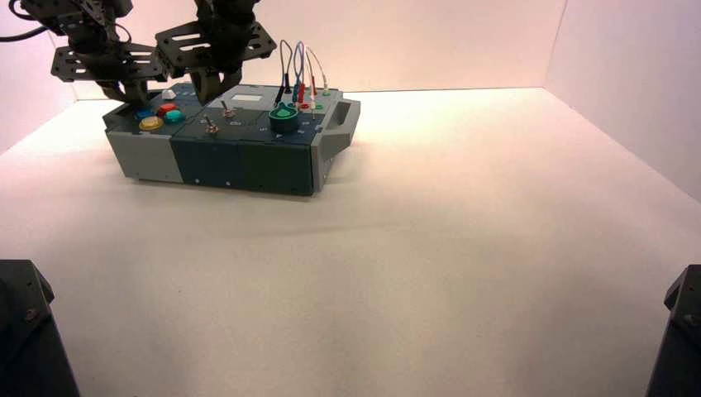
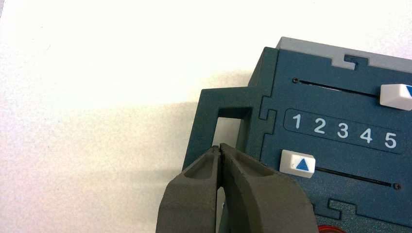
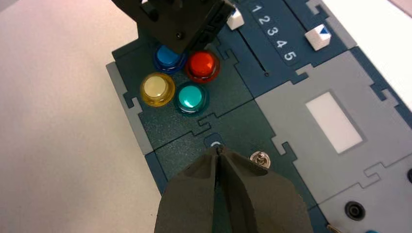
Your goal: Flip the bottom switch on with the right gripper.
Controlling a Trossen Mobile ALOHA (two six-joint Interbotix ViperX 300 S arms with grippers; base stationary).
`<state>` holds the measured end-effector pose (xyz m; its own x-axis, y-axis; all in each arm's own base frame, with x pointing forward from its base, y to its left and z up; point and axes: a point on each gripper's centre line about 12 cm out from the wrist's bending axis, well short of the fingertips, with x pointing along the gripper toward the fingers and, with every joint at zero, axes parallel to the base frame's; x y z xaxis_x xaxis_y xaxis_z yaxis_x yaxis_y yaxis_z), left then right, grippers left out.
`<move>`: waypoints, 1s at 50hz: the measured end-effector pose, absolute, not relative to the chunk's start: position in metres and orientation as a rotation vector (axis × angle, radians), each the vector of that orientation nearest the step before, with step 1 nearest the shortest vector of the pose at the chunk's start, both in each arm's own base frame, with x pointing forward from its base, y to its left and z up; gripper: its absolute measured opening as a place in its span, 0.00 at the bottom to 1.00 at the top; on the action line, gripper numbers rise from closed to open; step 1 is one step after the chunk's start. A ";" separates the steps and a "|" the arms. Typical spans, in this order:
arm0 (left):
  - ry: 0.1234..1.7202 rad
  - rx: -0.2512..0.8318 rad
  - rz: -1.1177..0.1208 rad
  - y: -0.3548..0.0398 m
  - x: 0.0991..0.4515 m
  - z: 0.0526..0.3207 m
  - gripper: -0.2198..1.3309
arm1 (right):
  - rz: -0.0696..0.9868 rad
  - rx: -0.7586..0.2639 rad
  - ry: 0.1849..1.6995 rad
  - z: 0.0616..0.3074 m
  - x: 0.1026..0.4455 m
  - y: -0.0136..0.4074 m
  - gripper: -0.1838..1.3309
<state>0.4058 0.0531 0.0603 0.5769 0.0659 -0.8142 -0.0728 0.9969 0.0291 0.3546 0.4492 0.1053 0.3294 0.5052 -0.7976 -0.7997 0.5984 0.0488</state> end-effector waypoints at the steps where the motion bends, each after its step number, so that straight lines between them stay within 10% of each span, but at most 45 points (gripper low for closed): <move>1: 0.952 -0.008 0.081 0.053 0.406 0.060 0.04 | 0.881 -0.385 0.881 0.105 0.355 0.449 0.03; 50: 0.951 -0.008 0.081 0.053 0.406 0.061 0.04 | 0.897 -0.402 0.941 0.100 0.342 0.453 0.03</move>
